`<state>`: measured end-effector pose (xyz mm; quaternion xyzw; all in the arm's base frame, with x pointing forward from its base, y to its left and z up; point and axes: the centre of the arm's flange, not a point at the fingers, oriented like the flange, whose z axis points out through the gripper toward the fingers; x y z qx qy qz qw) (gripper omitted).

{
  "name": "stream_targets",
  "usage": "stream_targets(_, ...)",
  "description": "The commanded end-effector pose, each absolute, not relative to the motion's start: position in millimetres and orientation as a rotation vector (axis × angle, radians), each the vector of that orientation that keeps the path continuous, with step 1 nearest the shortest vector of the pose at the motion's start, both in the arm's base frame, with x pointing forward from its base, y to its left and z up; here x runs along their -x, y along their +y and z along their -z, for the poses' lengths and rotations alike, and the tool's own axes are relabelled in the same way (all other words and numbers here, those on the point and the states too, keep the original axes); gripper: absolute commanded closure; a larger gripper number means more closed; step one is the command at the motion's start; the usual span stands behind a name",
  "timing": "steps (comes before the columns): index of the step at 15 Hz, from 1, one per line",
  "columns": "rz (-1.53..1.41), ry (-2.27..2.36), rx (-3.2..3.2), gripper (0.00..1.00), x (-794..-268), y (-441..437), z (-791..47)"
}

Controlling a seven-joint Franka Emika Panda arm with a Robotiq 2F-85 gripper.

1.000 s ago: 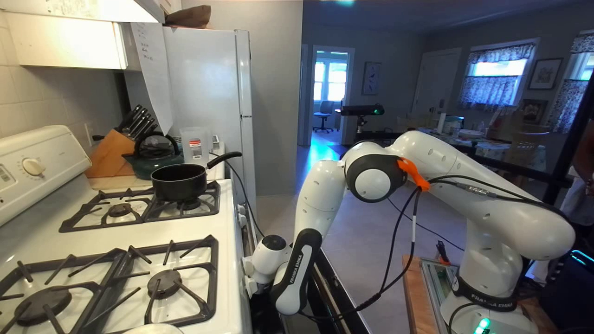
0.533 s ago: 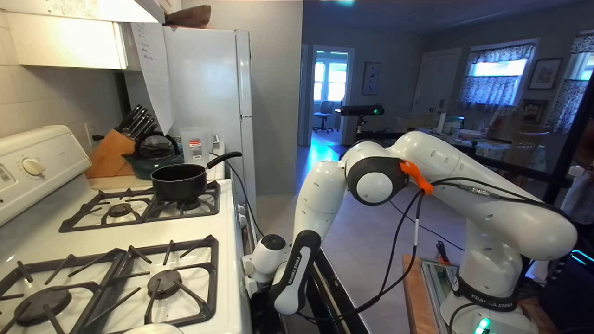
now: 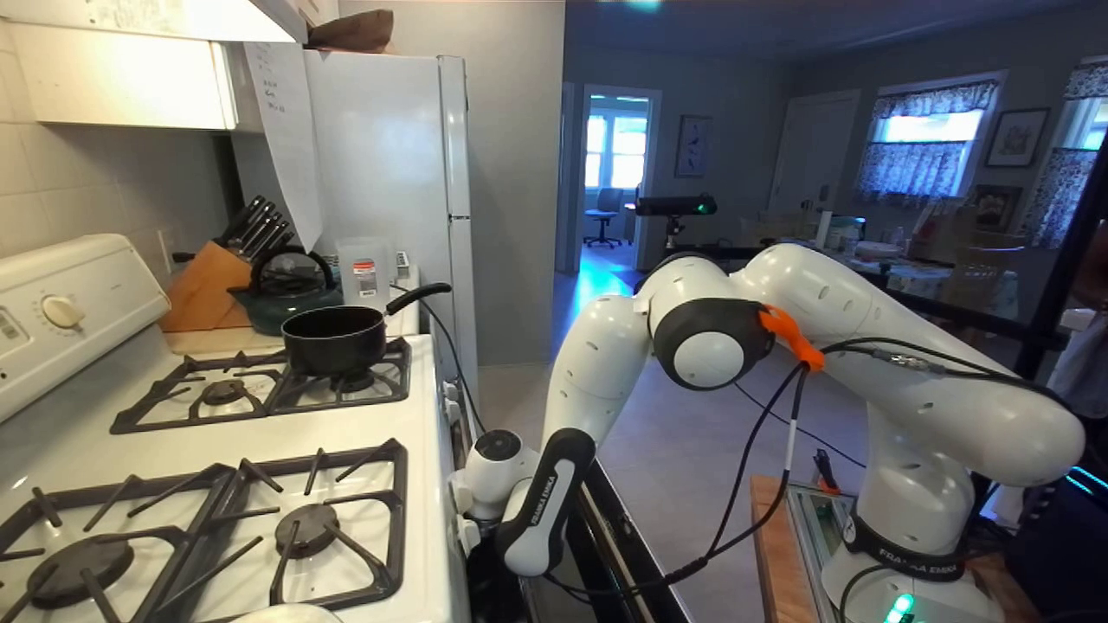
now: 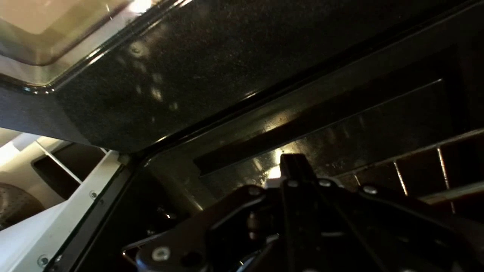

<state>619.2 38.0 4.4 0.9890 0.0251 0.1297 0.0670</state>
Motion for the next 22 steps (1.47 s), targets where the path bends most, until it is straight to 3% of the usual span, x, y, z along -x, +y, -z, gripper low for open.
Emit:
stream_targets(1, -0.256, 0.044, -2.964, 1.00, -618.5, 61.6, -27.6)
stream_targets(10, 0.105, 0.076, -2.896, 1.00, -602.9, 59.6, -39.9)
stream_targets(22, 0.252, 0.171, -2.794, 1.00, -576.4, 49.7, -60.8)
